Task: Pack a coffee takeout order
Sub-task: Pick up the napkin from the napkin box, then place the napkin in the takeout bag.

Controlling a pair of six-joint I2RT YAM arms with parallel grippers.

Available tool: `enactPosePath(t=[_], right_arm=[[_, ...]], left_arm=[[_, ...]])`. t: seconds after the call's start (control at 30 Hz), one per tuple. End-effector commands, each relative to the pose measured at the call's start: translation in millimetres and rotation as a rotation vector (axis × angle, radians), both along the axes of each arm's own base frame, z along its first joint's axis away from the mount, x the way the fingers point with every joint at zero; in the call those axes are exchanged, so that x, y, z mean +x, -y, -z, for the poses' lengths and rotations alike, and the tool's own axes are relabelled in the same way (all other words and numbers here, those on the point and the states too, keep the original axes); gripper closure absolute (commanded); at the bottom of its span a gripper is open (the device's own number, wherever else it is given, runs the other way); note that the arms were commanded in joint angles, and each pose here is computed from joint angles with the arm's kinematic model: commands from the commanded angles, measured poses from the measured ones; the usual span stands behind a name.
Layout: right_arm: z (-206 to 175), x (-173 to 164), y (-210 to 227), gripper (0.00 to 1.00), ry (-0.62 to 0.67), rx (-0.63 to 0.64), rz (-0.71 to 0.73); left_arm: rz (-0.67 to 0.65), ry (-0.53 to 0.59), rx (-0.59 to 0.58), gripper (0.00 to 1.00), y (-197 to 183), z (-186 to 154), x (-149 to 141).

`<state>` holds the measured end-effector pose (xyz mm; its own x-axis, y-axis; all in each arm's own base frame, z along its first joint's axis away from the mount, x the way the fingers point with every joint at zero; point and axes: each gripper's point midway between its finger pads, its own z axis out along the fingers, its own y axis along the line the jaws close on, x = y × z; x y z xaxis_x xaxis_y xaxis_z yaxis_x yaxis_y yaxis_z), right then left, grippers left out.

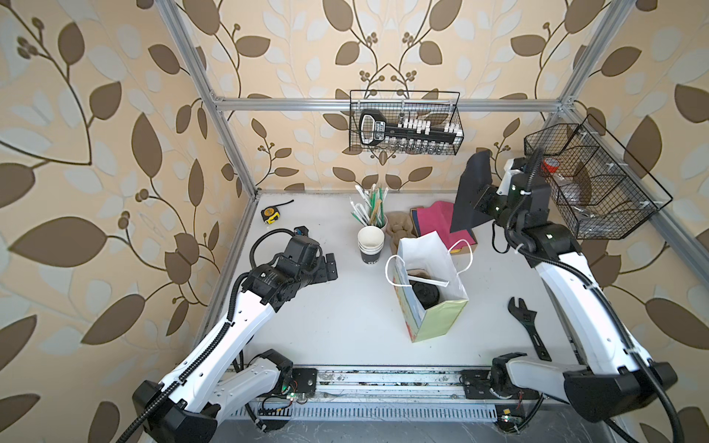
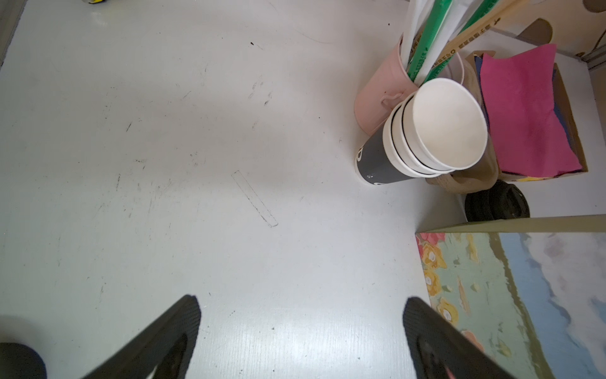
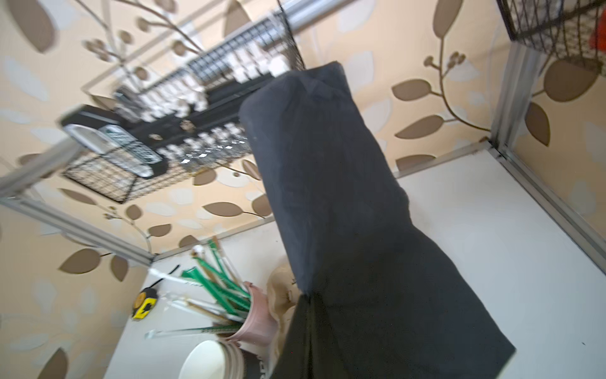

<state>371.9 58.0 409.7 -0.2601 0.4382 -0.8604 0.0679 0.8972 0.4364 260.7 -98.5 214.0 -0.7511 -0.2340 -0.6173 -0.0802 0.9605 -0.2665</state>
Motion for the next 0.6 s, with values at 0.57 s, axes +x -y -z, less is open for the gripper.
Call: enactPosePath(t=[0.57], right_arm=[[-24.6,-154.2,-86.6,1.0,0.147,-0.172,-0.321]], left_arm=[[0.018,0.071,-0.055,0.01,0.4,-20.3,-4.1]])
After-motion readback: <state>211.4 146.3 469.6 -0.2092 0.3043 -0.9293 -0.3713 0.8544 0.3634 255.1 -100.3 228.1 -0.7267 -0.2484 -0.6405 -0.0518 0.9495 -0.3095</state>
